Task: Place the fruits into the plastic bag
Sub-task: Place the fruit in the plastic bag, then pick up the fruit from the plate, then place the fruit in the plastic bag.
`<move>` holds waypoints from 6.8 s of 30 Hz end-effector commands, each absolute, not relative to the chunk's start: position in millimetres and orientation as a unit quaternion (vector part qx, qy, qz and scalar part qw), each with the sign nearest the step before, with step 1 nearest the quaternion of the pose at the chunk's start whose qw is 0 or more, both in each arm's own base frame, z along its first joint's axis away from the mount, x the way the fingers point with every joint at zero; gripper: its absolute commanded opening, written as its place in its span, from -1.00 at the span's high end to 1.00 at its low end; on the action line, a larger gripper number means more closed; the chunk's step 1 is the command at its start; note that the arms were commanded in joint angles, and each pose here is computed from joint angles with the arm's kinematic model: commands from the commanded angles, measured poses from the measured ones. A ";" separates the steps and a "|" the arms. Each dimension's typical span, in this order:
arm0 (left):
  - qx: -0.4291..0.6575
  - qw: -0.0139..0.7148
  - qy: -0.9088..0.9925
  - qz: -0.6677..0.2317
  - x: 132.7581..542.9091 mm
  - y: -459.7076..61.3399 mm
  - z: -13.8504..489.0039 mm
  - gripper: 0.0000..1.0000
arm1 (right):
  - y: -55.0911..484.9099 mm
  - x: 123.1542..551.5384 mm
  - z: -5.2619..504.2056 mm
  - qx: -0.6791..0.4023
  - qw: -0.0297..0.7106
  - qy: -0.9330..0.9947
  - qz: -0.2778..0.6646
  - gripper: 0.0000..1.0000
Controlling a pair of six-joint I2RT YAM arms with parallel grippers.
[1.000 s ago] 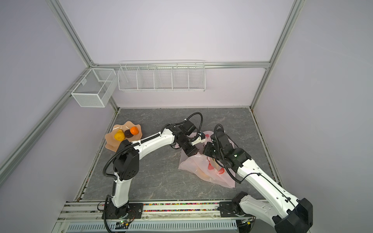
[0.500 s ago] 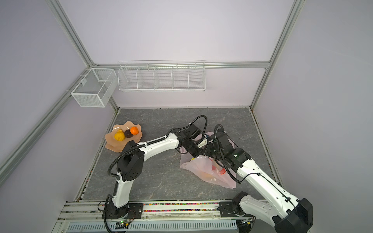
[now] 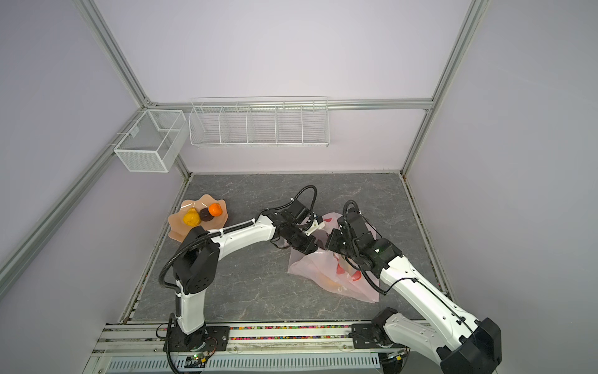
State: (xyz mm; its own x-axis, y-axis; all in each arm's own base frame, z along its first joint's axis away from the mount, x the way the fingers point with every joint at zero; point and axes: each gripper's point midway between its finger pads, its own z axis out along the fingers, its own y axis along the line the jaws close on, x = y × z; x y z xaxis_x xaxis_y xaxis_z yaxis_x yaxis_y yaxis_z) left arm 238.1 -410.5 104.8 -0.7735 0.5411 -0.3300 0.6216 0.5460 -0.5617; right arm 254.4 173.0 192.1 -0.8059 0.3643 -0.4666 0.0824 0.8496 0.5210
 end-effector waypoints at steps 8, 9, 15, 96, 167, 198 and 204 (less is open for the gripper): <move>0.271 0.145 0.901 -0.307 272.4 -372.1 147.3 -0.68 | 174.0 255.9 190.6 0.120 0.287 0.919 0.244 0.88; 0.264 0.150 0.903 -0.304 275.7 -367.1 151.2 -0.68 | 174.3 256.3 190.7 0.120 0.287 0.919 0.244 0.87; 0.238 0.174 0.904 -0.310 291.3 -340.3 175.2 -0.67 | 174.9 257.4 190.8 0.119 0.288 0.919 0.244 0.87; -0.202 0.197 0.958 -0.055 484.3 9.0 74.0 0.00 | 173.2 259.8 191.4 0.123 0.286 0.921 0.234 0.87; 0.512 0.165 0.831 -0.141 276.4 -298.9 128.4 0.57 | 172.8 260.8 195.9 0.123 0.293 0.919 0.233 0.87; 0.527 0.112 0.802 -0.257 250.2 -387.9 115.9 0.58 | 173.8 261.0 195.1 0.122 0.292 0.919 0.236 0.88; 0.493 0.091 0.804 -0.320 236.9 -413.3 117.1 0.53 | 174.4 261.1 193.9 0.122 0.292 0.919 0.237 0.88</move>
